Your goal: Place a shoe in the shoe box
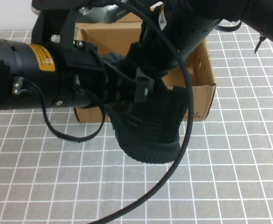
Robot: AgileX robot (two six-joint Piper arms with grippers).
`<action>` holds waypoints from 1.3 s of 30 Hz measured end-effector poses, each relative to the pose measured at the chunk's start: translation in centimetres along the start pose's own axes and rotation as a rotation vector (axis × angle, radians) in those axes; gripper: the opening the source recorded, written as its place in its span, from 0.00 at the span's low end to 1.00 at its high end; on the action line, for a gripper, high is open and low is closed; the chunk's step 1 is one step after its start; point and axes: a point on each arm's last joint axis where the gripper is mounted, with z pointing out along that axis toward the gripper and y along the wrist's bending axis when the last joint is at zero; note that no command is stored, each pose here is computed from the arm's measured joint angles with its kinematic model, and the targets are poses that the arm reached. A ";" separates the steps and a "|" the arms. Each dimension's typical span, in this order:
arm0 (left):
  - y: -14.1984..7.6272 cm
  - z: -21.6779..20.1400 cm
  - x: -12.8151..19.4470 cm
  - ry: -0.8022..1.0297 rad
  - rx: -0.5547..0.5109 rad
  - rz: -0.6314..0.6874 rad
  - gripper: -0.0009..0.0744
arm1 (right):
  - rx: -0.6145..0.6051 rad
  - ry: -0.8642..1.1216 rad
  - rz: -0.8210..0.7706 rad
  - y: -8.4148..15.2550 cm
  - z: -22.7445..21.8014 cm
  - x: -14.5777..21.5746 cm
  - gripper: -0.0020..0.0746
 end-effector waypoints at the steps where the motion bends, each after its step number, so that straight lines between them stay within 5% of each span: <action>1: 0.0 0.0 -0.1 -0.006 0.001 -0.001 0.61 | 0.002 -0.003 -0.001 0.0 0.0 0.0 0.04; 17: -0.2 0.7 -0.3 -0.020 0.024 -0.098 0.61 | 0.011 -0.006 0.034 -0.1 0.1 -0.1 0.04; 39: 1.0 3.0 0.0 0.025 -0.081 -0.041 0.61 | 0.105 0.048 0.196 -0.7 3.7 -0.2 0.04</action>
